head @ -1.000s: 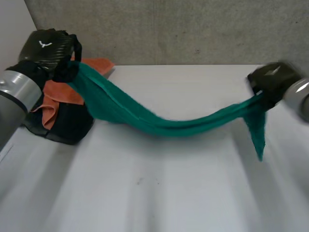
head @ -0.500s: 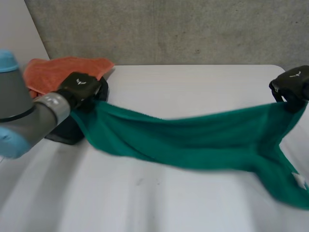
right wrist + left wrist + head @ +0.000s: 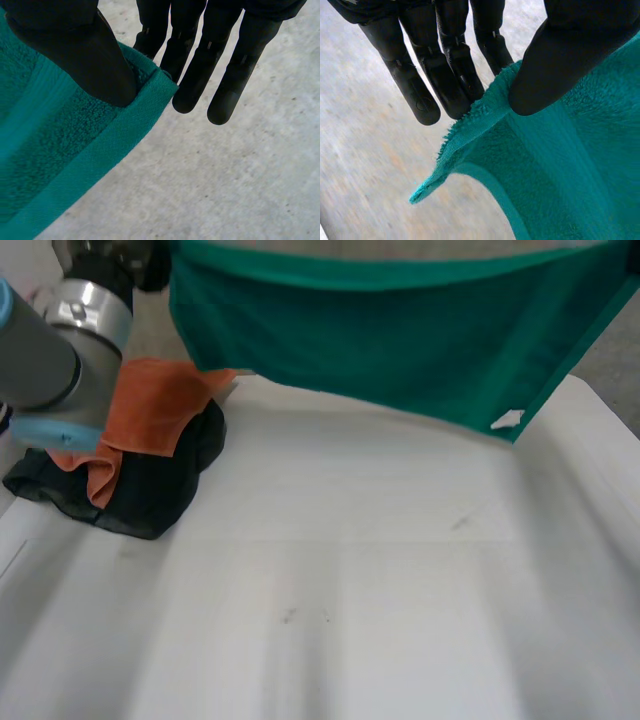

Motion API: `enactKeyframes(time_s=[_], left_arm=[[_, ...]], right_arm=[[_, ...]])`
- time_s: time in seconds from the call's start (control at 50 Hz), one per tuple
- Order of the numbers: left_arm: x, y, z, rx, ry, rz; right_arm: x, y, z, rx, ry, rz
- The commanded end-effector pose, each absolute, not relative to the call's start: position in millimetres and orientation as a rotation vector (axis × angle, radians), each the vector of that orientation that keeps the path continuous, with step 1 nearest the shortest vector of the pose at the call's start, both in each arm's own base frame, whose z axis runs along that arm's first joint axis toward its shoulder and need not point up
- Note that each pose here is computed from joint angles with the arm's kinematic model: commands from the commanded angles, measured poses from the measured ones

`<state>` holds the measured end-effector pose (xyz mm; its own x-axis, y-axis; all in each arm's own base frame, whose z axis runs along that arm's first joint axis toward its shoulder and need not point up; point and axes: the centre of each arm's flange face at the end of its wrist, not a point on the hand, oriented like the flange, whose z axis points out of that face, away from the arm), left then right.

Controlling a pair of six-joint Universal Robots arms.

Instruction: Fold the laundry.

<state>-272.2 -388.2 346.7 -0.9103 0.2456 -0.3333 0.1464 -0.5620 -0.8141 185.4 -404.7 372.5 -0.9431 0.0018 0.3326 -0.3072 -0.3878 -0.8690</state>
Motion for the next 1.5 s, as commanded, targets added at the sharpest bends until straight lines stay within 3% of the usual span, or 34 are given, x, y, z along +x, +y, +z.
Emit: enactKeyframes(time_s=[0.02,0.1,0.3,0.38,0.5,0.6,0.72,0.84,1.16,1.4,1.5], left_arm=[[-260.2,-347.2,289.0,-0.757,-1.741,2.438],[-252.0,-318.2,250.6,-0.829,-1.893,2.291],[-236.7,-267.7,145.8,-1.088,-2.233,1.915],[-227.8,-244.9,136.8,-1.227,-2.315,1.796],[-214.5,-195.1,158.1,-1.417,-2.421,1.513],[-208.9,-166.4,169.3,-1.489,-2.473,1.275],[-222.4,-200.8,171.0,-1.528,-2.388,1.478],[-240.8,-256.3,164.0,-1.561,-2.299,1.714],[-305.9,-368.5,149.7,-1.521,-2.011,2.137],[-331.8,-402.9,133.7,-1.468,-1.899,2.294],[-339.5,-395.3,133.3,-1.474,-1.891,2.290]], right_arm=[[188.4,-400.0,326.2,0.524,-1.798,2.325],[185.6,-388.8,288.4,0.620,-1.948,2.193],[163.3,-318.6,199.0,0.942,-2.283,1.598],[156.1,-297.3,206.8,1.064,-2.195,1.477],[131.1,-244.1,225.6,1.265,-2.178,1.128],[126.4,-224.1,226.2,1.334,-2.214,1.036],[128.4,-246.5,211.0,1.314,-2.184,1.125],[126.5,-301.4,194.1,1.092,-2.226,1.278],[169.7,-389.6,176.0,0.937,-1.982,1.565],[188.2,-431.3,155.9,0.878,-1.885,1.652],[189.8,-430.0,152.8,0.848,-1.897,1.630]])
